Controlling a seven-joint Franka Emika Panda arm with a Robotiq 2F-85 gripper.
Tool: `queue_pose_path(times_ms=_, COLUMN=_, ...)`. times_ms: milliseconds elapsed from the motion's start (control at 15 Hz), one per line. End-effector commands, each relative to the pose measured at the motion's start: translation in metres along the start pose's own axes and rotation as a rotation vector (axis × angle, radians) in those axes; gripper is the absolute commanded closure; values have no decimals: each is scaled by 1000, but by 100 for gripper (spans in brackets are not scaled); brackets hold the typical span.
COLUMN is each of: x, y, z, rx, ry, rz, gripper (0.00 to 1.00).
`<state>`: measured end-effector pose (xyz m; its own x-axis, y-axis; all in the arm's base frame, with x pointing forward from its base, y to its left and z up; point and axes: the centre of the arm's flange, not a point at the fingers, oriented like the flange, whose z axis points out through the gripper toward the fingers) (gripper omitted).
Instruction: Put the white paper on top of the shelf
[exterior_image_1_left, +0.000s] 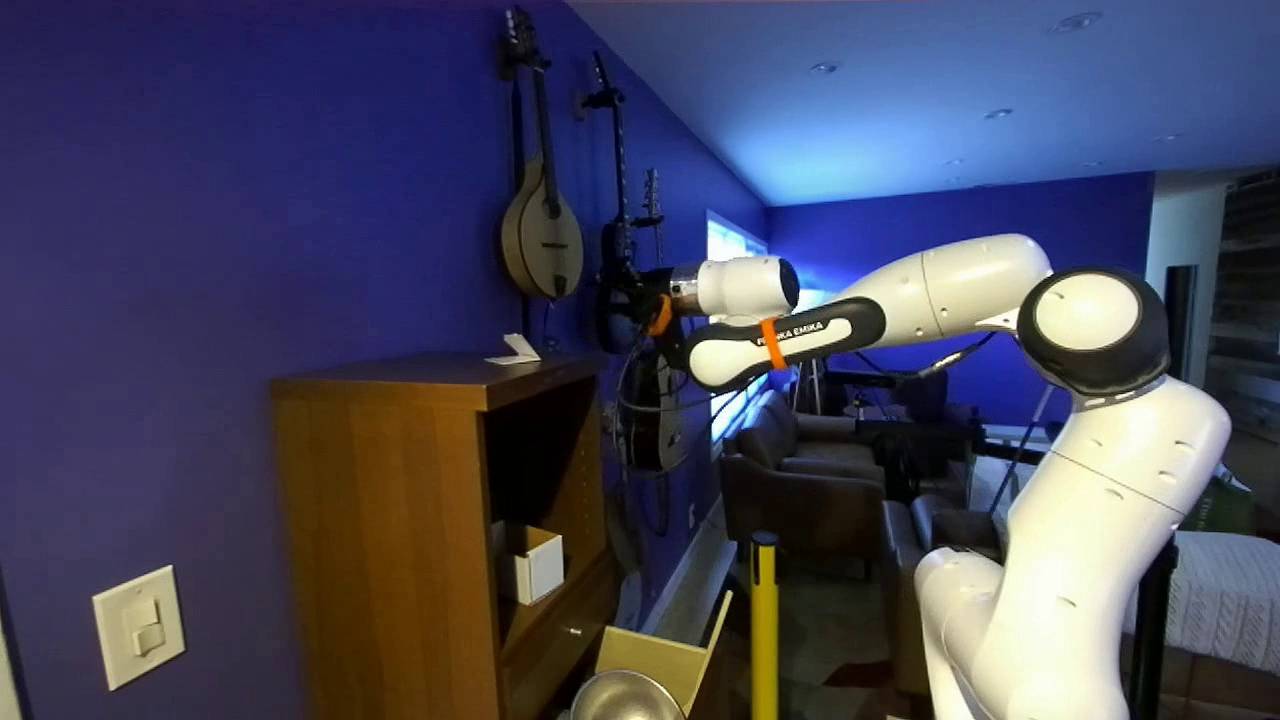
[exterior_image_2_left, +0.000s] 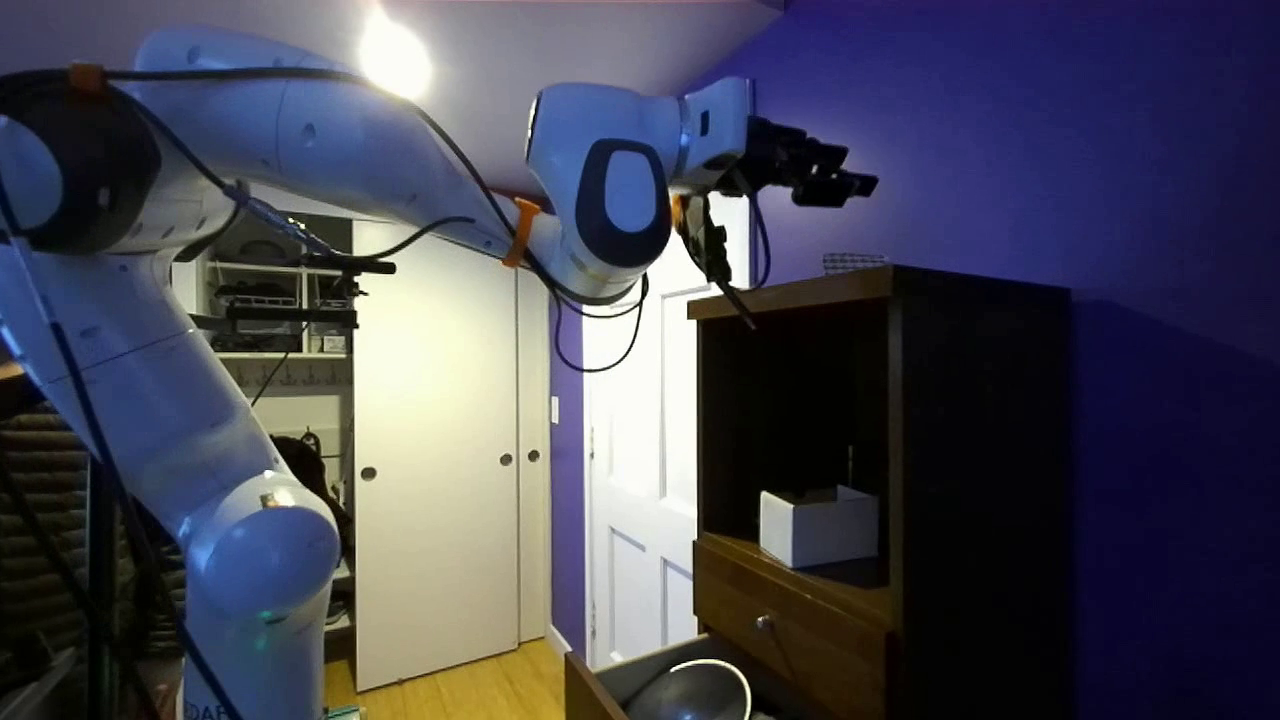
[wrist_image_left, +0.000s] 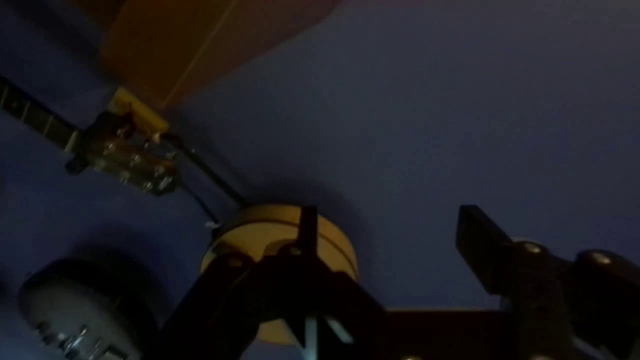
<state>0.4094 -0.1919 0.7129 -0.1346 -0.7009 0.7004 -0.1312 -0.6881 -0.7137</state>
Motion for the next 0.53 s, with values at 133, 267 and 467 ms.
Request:
queue_pose_path(times_ms=133, x=23, y=37, z=-14, rx=-241, ry=22, rz=-176, gripper=0)
queue_pose_path(times_ms=267, x=18, y=51, z=-17, rx=-327, ry=-10, rz=-259, gripper=0)
queue_pose_path(times_ms=467, x=10, y=76, z=-23, rx=-453, ry=-32, rz=-371, gripper=0)
